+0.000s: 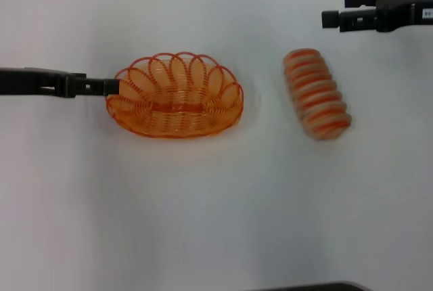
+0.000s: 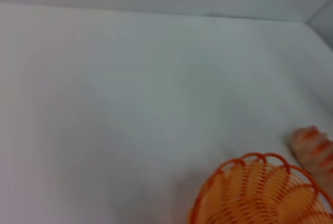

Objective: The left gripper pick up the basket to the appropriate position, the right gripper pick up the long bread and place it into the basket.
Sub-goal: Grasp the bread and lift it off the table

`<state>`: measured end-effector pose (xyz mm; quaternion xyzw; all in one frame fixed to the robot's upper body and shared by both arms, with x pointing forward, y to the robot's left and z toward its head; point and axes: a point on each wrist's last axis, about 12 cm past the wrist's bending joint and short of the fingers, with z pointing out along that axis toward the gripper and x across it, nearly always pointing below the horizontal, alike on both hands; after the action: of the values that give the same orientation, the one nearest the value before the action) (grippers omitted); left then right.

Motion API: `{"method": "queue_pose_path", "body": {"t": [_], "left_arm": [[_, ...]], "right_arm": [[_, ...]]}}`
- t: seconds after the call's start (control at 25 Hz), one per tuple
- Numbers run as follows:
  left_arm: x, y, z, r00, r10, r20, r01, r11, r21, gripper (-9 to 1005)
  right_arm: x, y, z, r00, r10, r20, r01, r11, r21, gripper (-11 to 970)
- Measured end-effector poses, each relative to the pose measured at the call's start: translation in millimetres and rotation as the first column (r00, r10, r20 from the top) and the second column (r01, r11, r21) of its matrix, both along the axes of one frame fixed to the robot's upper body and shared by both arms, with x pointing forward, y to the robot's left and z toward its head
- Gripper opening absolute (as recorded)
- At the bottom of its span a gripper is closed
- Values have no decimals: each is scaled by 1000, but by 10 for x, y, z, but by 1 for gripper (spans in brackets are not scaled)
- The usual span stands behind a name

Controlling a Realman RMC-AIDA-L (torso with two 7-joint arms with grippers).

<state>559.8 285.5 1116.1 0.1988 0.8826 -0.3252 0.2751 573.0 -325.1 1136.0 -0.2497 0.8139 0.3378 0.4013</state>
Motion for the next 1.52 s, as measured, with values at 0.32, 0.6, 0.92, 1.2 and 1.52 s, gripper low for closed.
{"method": "queue_pose_path", "body": {"t": [0.32,0.6,0.92,1.2,1.52], "left_arm": [[-457,209,-130,944,-214,251,239,968,-76,885],[-672,295,-248,922,-224,317,259,963,-72,885],[-800,336,-292,899,-251,359,290,955,-59,886],[-919,394,-318,879,-270,394,311,949,-45,886],[-994,384,-332,843,-316,436,366,930,-32,885]], "right_arm": [[238,18,283,963,-82,-256,93,995,31,945],[430,190,340,845,-219,-487,158,974,-164,946],[524,492,401,743,-296,-601,105,938,-331,946],[570,766,319,706,-321,-631,40,908,-418,946],[612,910,244,685,-365,-631,11,871,-491,945]]}}
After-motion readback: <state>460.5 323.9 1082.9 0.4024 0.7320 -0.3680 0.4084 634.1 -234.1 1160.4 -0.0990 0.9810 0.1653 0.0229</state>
